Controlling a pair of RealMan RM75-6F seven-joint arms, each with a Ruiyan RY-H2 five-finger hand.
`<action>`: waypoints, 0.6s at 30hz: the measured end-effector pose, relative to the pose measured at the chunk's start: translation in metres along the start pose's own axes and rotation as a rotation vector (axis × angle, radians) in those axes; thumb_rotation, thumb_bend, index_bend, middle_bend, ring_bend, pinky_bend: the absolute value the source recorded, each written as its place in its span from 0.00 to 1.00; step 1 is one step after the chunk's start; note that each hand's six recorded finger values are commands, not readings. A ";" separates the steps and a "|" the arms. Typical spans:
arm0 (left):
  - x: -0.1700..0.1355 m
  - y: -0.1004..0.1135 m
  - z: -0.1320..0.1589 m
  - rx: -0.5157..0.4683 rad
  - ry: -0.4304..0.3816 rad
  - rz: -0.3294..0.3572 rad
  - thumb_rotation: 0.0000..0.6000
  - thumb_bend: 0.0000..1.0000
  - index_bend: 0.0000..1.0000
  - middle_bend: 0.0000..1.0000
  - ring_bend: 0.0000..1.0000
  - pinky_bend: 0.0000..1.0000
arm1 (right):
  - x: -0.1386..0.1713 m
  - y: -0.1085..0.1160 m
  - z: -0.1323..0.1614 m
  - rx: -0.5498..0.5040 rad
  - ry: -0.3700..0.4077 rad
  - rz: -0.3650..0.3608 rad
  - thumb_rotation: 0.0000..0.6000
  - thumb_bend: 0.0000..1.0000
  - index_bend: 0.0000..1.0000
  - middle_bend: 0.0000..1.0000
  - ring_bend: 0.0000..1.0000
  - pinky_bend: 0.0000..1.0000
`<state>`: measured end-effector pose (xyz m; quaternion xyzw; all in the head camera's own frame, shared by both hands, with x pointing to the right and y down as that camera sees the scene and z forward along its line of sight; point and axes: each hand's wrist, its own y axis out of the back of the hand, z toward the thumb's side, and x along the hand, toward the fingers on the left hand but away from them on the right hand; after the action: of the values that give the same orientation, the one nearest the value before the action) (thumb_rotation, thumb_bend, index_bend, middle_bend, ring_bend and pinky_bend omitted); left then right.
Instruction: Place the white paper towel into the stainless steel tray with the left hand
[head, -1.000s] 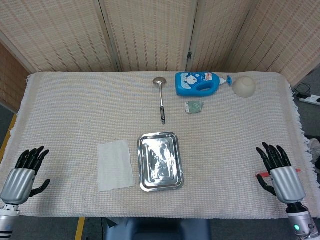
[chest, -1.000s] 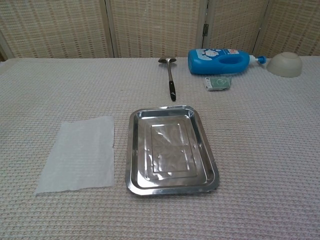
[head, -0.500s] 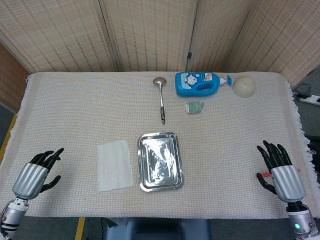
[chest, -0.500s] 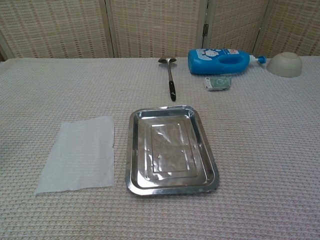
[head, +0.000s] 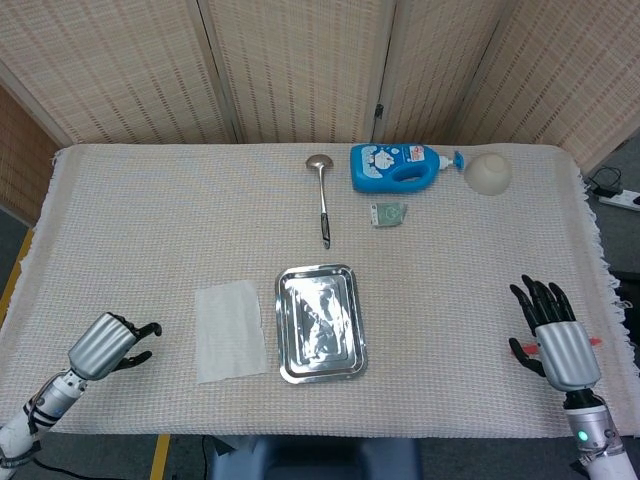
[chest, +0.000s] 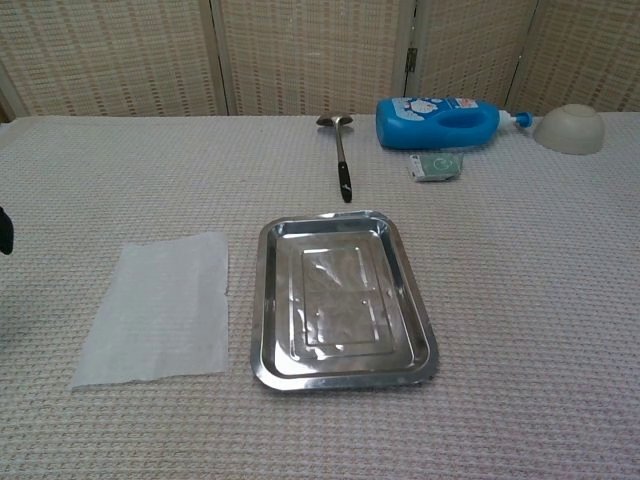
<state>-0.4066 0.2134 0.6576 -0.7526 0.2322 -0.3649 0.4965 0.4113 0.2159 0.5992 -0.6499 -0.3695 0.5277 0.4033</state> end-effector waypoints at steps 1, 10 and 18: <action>0.004 -0.004 0.002 -0.014 -0.014 -0.007 1.00 0.20 0.52 1.00 1.00 1.00 | 0.000 0.000 0.000 -0.004 0.002 0.000 1.00 0.41 0.00 0.00 0.00 0.00; 0.032 -0.030 0.020 -0.113 -0.081 -0.038 1.00 0.17 0.52 1.00 1.00 1.00 | 0.013 0.008 0.023 -0.095 0.123 -0.027 1.00 0.41 0.00 0.00 0.00 0.00; 0.051 -0.039 0.030 -0.093 -0.105 -0.029 1.00 0.17 0.50 1.00 1.00 1.00 | 0.015 0.009 0.020 -0.109 0.115 0.001 1.00 0.41 0.00 0.00 0.00 0.00</action>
<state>-0.3522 0.2103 0.7026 -0.7963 0.2115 -0.3210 0.4671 0.3944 0.2284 0.5825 -0.7002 -0.3738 0.4688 0.3875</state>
